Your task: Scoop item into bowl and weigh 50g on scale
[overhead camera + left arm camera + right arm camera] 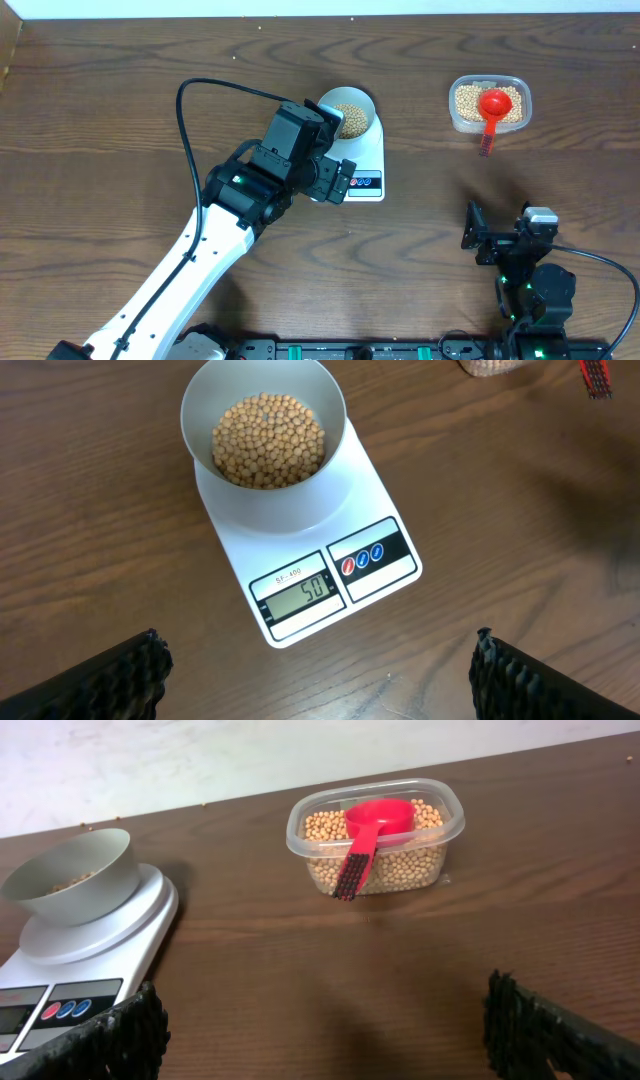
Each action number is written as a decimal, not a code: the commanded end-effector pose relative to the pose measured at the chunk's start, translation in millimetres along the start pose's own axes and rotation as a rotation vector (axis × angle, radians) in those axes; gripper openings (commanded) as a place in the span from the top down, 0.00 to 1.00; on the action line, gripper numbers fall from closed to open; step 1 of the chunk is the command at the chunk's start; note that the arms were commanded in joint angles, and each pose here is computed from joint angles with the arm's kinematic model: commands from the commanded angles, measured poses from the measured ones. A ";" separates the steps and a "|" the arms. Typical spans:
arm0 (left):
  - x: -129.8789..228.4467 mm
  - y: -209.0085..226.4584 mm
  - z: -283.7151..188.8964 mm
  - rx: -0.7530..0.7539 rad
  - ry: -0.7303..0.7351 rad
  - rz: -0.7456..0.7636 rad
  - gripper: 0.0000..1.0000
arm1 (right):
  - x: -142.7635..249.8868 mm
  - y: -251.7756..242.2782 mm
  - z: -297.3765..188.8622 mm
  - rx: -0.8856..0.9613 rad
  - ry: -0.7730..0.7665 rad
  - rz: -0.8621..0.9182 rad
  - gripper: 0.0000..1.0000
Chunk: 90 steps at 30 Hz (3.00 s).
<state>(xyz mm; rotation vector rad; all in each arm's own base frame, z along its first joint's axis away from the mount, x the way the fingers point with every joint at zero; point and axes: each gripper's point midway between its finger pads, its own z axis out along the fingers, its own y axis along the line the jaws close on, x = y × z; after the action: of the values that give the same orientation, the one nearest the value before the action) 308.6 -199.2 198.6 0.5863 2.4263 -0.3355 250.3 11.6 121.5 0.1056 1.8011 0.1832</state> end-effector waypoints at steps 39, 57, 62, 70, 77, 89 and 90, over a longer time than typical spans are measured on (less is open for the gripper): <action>-0.7 3.1 0.0 -0.012 0.000 -0.008 0.02 | -6.9 -0.9 -2.4 0.008 -0.033 -0.017 0.01; -0.7 3.1 0.0 -0.012 0.000 -0.008 0.02 | -34.1 4.5 -12.7 -0.013 -0.160 -0.025 0.01; -0.6 3.1 0.0 -0.012 0.001 -0.008 0.02 | -34.1 4.5 -12.7 -0.013 -0.160 -0.025 0.01; -0.7 3.1 0.0 -0.012 0.000 -0.008 0.02 | -34.1 4.5 -12.7 -0.013 -0.160 -0.025 0.01; -0.6 3.1 0.0 -0.012 0.001 -0.008 0.02 | -34.1 4.5 -12.7 -0.013 -0.160 -0.025 0.01; -0.7 3.1 0.0 -0.012 0.000 -0.009 0.02 | -34.1 4.5 -12.7 -0.013 -0.160 -0.025 0.01; -0.6 3.1 0.0 -0.012 0.001 -0.009 0.02 | -34.1 4.5 -12.7 -0.013 -0.160 -0.025 0.01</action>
<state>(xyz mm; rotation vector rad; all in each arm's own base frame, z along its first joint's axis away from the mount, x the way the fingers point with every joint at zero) 308.6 -199.2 198.6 0.5863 2.4263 -0.3355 246.3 11.0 157.1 0.0914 1.6458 0.1834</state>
